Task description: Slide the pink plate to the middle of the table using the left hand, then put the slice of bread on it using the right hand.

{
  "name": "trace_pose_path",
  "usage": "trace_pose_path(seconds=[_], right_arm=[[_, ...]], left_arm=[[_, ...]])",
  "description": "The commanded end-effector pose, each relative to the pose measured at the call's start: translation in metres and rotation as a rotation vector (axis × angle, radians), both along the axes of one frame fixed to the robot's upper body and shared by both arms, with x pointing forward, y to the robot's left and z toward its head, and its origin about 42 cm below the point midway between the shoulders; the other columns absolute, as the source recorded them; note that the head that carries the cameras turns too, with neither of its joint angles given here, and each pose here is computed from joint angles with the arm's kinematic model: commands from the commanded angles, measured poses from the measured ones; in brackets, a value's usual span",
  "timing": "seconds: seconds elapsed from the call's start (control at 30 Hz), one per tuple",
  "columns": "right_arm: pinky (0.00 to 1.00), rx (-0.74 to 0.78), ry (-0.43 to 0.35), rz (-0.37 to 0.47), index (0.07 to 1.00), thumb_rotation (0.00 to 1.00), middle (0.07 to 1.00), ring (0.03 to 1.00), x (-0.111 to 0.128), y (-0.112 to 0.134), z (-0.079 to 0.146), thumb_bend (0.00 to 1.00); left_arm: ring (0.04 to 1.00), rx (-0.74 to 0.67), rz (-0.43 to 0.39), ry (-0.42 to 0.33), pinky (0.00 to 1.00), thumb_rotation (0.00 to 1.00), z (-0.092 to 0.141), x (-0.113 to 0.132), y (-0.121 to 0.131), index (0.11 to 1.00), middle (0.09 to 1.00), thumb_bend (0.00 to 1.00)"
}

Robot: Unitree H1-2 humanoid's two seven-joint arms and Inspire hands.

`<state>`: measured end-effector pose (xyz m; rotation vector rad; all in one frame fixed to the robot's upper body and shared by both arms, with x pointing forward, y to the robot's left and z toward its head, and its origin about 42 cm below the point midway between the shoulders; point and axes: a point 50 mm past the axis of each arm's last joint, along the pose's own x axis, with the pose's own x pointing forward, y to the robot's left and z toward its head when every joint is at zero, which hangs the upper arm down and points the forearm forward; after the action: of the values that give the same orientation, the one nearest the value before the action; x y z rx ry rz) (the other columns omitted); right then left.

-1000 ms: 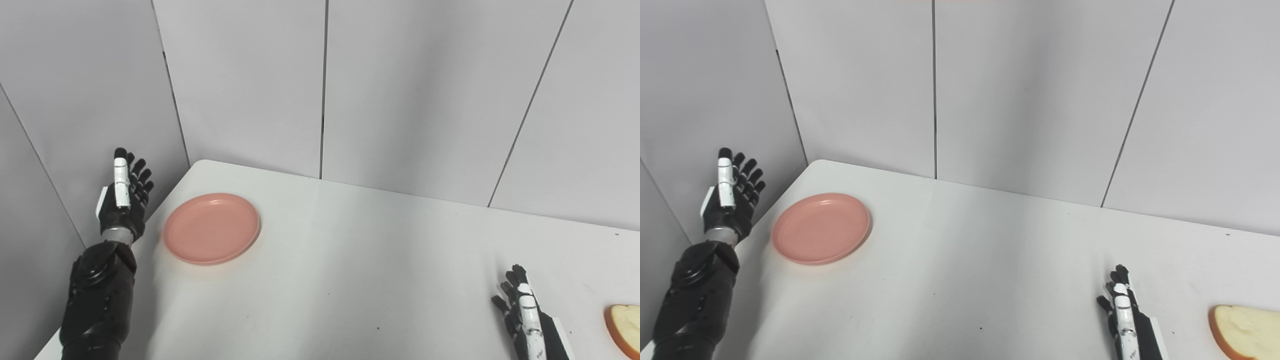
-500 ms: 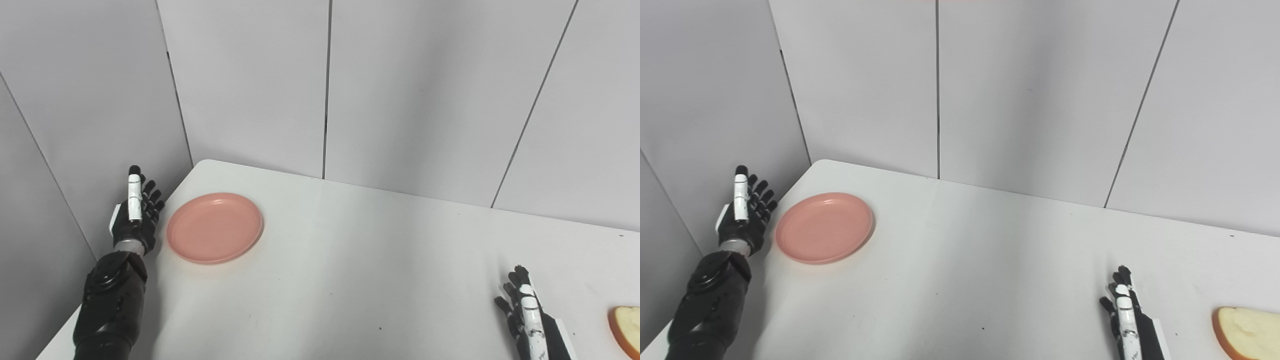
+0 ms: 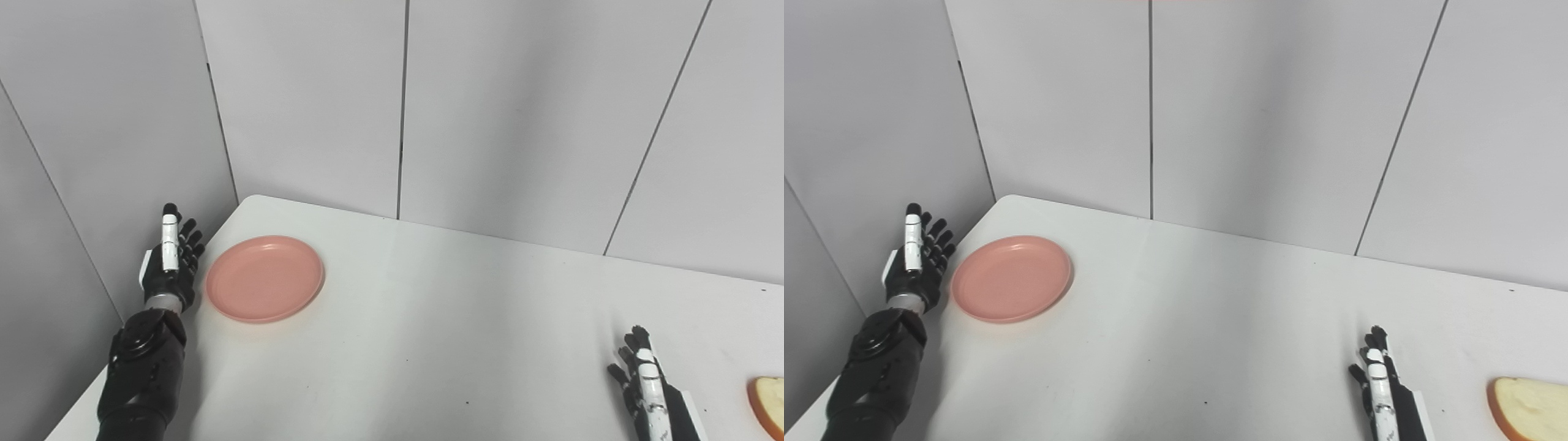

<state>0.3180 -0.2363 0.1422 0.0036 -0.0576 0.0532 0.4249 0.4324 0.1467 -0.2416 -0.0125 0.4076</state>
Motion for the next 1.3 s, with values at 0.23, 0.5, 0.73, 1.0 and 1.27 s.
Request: trace_pose_path(seconds=[0.23,0.5,0.73,1.0,1.27], right_arm=[[1.00,0.001,-0.022,0.007,1.000,1.00,1.000,1.000,0.000,0.003,0.011,0.11],[1.00,0.043,-0.004,0.013,1.000,1.00,1.000,1.000,-0.002,0.008,0.013,0.10],[1.00,0.068,-0.003,0.013,1.000,1.00,1.000,1.000,-0.001,0.010,0.014,0.09],[1.00,0.081,-0.011,0.024,1.000,1.00,1.000,1.000,0.001,0.013,0.008,0.12],[1.00,0.031,0.008,0.034,1.000,1.00,1.000,1.000,0.000,0.014,0.006,0.11]], left_arm=[[0.971,0.012,-0.091,-0.029,0.99,0.92,0.002,0.017,-0.022,0.972,0.961,0.83],[0.957,0.035,-0.178,0.013,0.95,0.93,-0.012,0.022,-0.049,0.965,0.953,0.82],[0.987,0.009,-0.252,-0.002,0.99,0.93,-0.012,0.023,-0.080,1.000,0.982,0.81],[0.969,0.114,-0.334,0.009,0.96,0.96,-0.012,0.023,-0.110,0.975,0.964,0.81],[0.957,0.113,-0.409,-0.006,0.95,0.93,-0.011,0.022,-0.136,0.959,0.953,0.85]])
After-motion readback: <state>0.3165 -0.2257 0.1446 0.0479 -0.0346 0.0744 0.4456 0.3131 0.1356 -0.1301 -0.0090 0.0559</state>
